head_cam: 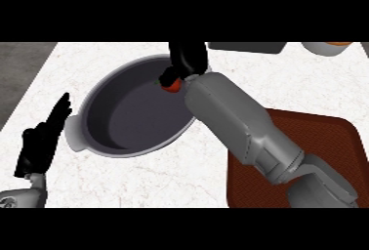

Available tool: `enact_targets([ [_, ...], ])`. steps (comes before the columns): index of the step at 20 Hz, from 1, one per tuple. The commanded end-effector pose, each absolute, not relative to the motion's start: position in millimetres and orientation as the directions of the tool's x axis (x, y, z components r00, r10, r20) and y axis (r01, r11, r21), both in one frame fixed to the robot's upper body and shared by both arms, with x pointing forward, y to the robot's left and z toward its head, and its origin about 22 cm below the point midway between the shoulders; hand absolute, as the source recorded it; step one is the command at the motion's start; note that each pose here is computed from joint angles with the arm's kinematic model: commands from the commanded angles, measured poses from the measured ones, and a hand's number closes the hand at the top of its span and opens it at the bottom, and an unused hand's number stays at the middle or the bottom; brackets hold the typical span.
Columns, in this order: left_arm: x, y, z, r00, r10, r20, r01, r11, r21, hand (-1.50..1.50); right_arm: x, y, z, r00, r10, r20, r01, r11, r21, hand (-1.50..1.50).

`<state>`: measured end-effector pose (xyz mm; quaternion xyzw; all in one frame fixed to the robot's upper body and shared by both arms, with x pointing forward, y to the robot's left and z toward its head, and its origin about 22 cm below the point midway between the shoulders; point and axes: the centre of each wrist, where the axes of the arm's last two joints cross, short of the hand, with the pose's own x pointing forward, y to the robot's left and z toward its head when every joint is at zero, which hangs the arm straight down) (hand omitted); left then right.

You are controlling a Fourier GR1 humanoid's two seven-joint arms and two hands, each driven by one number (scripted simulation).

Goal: Pick the bell pepper from the tray and place it in the pot

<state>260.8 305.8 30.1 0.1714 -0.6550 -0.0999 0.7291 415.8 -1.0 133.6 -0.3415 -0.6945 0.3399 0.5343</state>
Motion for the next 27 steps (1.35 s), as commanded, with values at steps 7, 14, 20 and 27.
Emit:
enact_targets([
  [7, 266.4, 296.0, 31.7, 0.129, -0.362, 0.923, -0.063, 0.926, 0.372, 0.00, 418.1, -8.5, 141.0, -0.353, 0.617, 0.704, 0.207, 0.785, -0.584, -1.50],
  [14, 249.0, 305.0, 10.8, 0.162, -0.368, 0.916, -0.087, 0.919, 0.384, 0.00, 418.9, -14.6, 153.0, -0.368, 0.387, 0.845, 0.158, 0.922, -0.353, -1.50],
  [20, 253.2, 321.8, 29.2, 0.181, -0.360, 0.915, -0.124, 0.915, 0.384, 0.00, 414.6, -22.1, 139.2, -0.337, 0.265, 0.903, 0.017, 0.961, -0.275, -1.50],
  [27, 234.1, 338.8, 28.4, 0.194, -0.348, 0.917, -0.161, 0.911, 0.380, 0.00, 393.0, -81.4, 81.9, -0.346, 0.216, 0.913, -0.006, 0.973, -0.233, -1.50],
])
